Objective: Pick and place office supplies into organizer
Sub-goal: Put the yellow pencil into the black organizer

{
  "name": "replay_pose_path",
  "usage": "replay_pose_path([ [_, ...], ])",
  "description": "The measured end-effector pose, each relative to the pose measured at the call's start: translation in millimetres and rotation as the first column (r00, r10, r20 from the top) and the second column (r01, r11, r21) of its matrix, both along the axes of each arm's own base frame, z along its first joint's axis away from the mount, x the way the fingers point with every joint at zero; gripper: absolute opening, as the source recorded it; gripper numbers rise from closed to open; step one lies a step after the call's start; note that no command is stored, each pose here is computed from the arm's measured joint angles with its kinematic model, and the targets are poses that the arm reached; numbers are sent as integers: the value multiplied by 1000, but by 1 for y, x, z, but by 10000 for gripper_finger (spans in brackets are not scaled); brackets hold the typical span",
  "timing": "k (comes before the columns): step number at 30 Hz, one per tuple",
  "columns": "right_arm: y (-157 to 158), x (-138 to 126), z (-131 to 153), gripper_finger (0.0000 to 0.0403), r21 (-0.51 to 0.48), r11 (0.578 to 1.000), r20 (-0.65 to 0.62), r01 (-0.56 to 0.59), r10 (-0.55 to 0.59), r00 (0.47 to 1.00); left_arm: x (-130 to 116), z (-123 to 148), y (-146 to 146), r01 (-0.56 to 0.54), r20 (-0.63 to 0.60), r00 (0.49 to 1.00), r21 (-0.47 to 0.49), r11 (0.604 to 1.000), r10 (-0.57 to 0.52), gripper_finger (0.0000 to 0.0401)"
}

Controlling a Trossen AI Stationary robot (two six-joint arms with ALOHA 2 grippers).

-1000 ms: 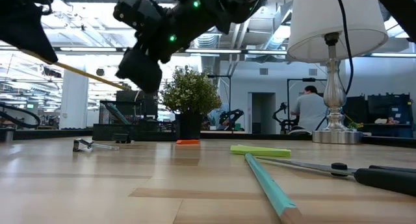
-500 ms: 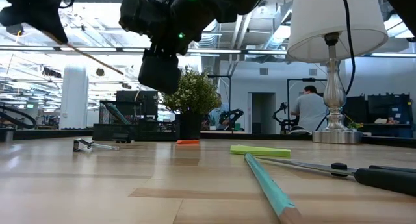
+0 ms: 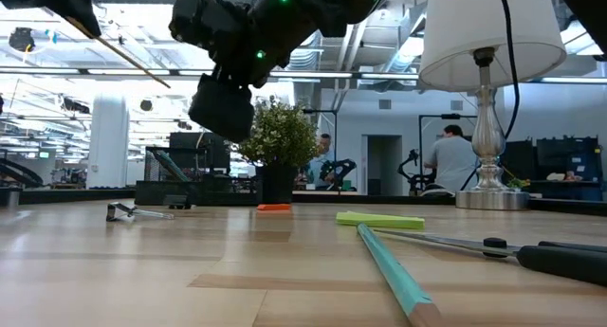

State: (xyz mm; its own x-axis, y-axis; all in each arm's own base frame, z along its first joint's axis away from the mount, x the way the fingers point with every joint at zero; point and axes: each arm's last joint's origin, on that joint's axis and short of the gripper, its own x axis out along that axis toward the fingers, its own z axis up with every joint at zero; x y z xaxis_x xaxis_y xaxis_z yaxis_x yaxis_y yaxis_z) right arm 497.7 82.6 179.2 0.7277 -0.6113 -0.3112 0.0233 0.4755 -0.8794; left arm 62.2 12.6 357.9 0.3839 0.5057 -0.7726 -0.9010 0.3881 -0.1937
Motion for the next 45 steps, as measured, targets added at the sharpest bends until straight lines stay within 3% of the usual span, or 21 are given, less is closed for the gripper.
replay_pose_path([
  [7,2,1,1,153,15,1000,11,-25,25,1000,53,-6,12,121,-178,978,71,990,-106,2],
  [11,0,0,1,151,-1,1000,10,9,-9,1000,75,-13,28,212,-246,948,4,977,-204,2],
  [16,0,0,0,149,15,999,24,28,-28,999,74,-18,53,196,-344,916,-68,978,-208,2],
  [20,-1,-1,0,149,41,998,39,39,-41,998,69,-12,65,313,-339,877,-134,940,-341,2],
  [25,-7,0,-1,149,61,996,44,58,-61,997,71,-18,84,417,-422,787,-174,892,-451,2],
  [35,-15,1,-2,150,102,991,70,90,-97,993,86,-51,136,420,-515,657,-357,835,-551,2],
  [45,-21,-2,-7,143,141,981,44,131,-138,989,115,-87,165,472,-477,590,-451,758,-652,31],
])
